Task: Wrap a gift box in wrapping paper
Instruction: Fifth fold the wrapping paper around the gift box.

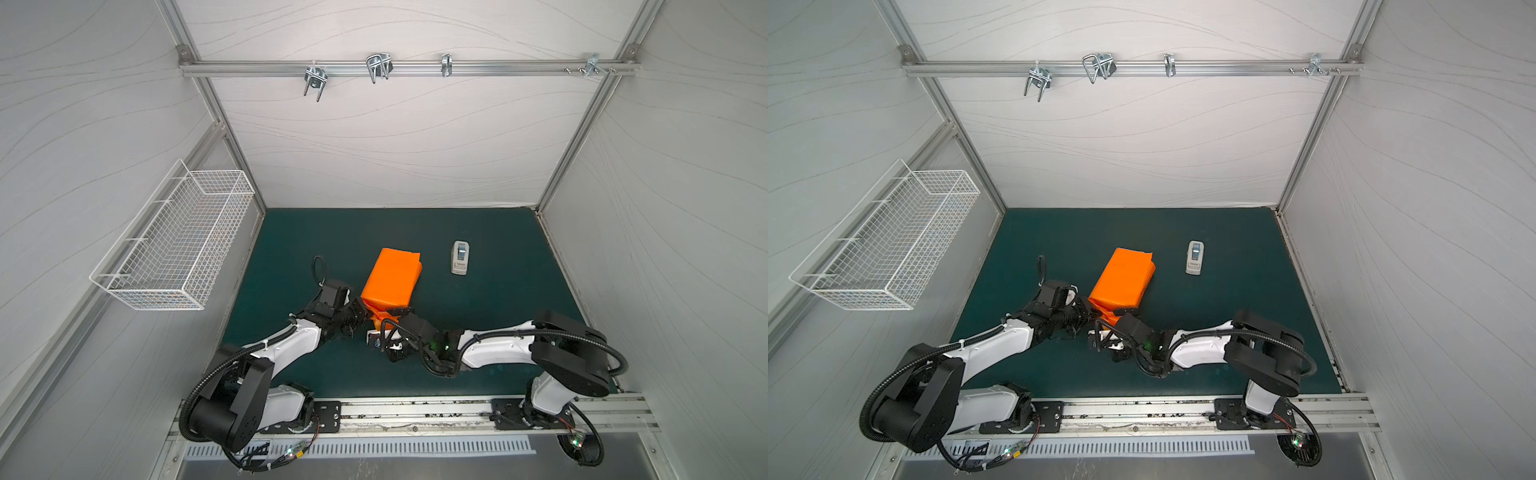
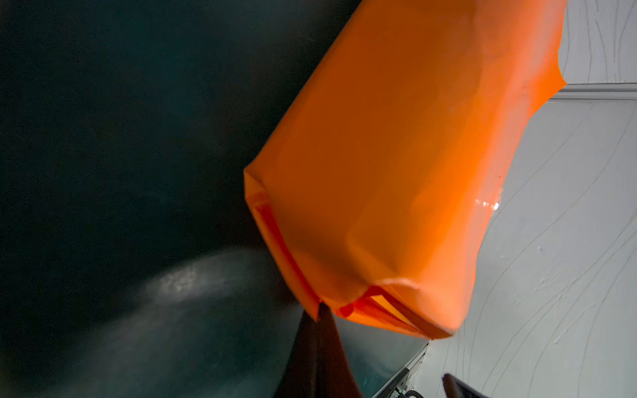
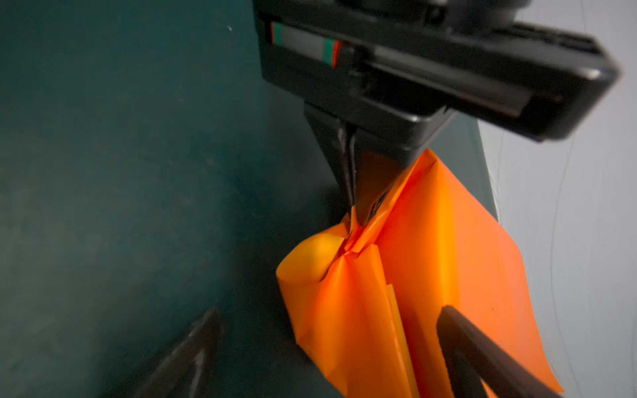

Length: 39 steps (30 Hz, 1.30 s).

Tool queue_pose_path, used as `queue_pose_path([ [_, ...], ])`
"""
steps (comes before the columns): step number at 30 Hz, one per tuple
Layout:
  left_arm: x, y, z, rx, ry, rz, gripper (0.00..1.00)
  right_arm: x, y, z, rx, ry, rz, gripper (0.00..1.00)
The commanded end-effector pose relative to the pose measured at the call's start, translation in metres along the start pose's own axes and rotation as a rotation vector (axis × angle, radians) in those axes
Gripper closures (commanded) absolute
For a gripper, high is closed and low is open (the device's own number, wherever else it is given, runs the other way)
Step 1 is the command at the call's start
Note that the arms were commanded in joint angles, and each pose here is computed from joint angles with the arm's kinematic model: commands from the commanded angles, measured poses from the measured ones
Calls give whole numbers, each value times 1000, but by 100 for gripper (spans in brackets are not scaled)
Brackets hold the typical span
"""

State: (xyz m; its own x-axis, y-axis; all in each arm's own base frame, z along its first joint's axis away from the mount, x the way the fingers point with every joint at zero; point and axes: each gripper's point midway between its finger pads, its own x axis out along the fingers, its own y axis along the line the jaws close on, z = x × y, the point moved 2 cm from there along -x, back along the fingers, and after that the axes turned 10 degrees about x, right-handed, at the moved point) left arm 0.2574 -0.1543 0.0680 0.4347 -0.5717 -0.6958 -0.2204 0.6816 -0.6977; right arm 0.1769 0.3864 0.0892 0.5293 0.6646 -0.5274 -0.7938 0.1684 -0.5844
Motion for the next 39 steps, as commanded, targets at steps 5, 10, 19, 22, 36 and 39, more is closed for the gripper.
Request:
queue_pose_path([
  [5, -5, -21, 15, 11, -35, -78, 100, 24, -10, 14, -98, -52, -170, 1],
  [10, -6, -20, 16, 6, -34, -81, 100, 27, -26, 3, -47, -20, -178, 1],
  [19, -6, -19, 16, 5, -33, -83, 100, 26, -42, -3, 29, 2, -113, 3],
  [22, -6, -18, 15, 3, -32, -78, 100, 25, -40, -3, 42, 6, -85, 6],
  [36, -12, -29, 25, -1, -54, -107, 71, 22, -42, -13, 127, 36, -19, 25],
  [39, -18, -31, 28, 8, -66, -102, 62, 23, -44, -13, 136, 44, -17, 26],
])
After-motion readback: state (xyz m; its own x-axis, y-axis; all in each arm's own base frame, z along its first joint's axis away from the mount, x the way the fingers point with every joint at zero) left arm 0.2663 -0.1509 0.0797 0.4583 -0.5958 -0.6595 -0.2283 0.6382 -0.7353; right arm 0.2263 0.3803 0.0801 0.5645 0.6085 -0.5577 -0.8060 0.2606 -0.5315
